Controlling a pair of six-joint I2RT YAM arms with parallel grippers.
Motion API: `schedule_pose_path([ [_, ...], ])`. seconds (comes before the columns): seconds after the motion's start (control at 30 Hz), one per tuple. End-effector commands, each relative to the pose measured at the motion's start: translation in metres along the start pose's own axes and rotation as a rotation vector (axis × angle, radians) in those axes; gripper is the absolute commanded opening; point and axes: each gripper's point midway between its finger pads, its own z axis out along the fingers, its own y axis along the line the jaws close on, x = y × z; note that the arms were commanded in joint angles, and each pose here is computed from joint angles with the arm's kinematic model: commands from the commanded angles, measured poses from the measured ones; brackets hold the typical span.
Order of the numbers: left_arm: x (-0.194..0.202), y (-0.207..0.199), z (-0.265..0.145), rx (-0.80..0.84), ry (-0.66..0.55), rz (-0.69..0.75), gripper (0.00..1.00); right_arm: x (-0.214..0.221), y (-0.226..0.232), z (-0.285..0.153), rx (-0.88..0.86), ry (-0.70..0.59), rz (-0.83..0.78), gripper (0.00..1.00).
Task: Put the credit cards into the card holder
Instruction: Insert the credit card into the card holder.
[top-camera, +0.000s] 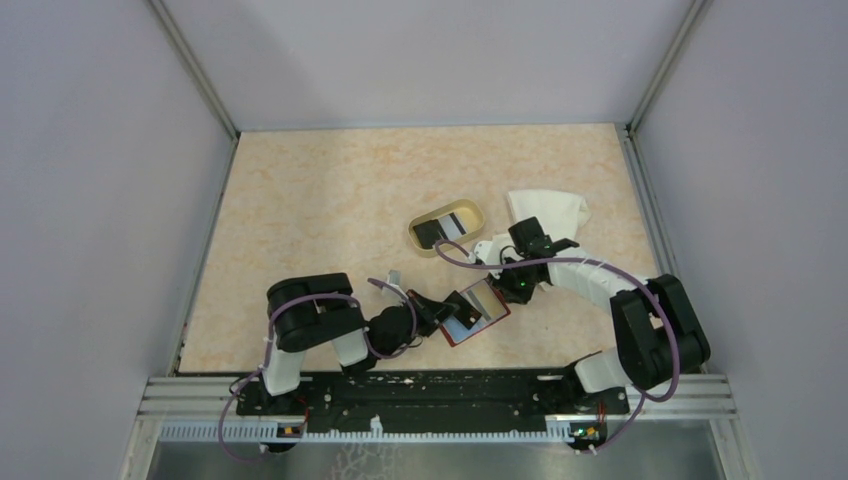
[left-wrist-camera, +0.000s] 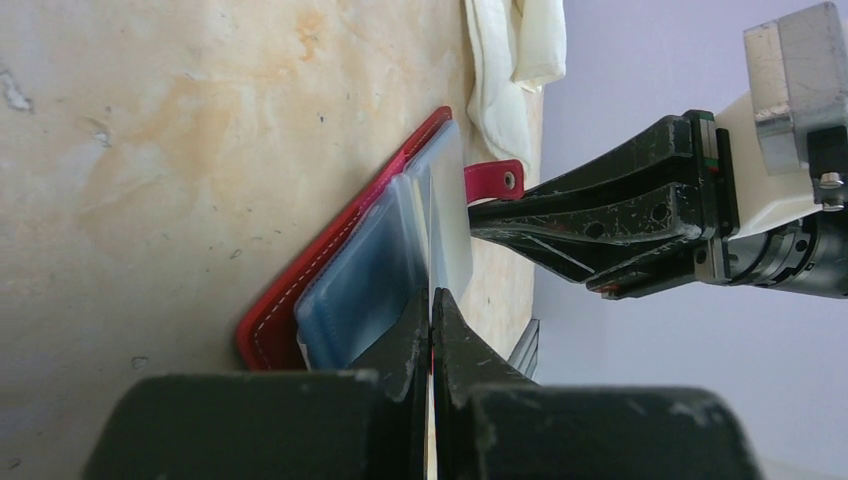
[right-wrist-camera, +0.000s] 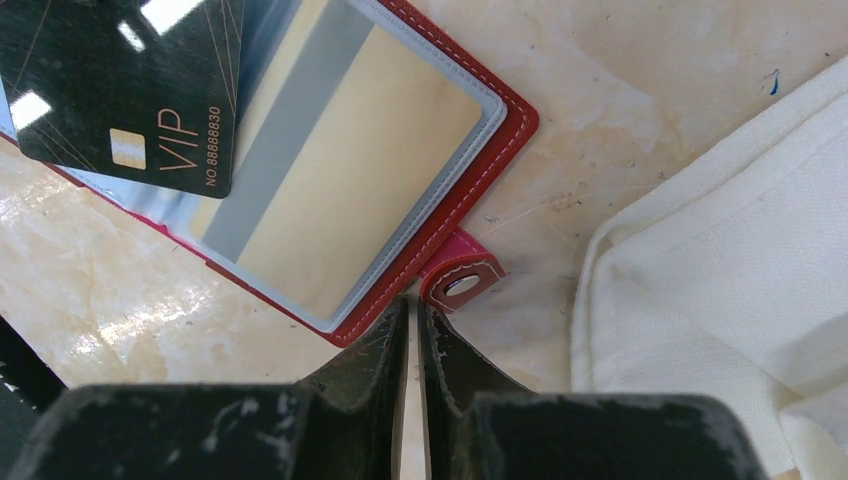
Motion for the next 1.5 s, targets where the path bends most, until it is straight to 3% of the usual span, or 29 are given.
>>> schedule_pose_path([
  [0.0,0.0,0.009,0.001,-0.033,-0.011,-0.014,0.0,0.007,0.009,0.007,-0.041,0.038,-0.002,0.08],
  [0.87,0.013,0.004,0.011,-0.025,0.036,-0.02,0.0,0.006,0.01,0.008,-0.046,0.039,-0.003,0.08],
  [1.47,0.032,0.024,0.011,-0.19,0.123,-0.126,0.0,0.005,0.012,0.009,-0.05,0.038,-0.007,0.08],
])
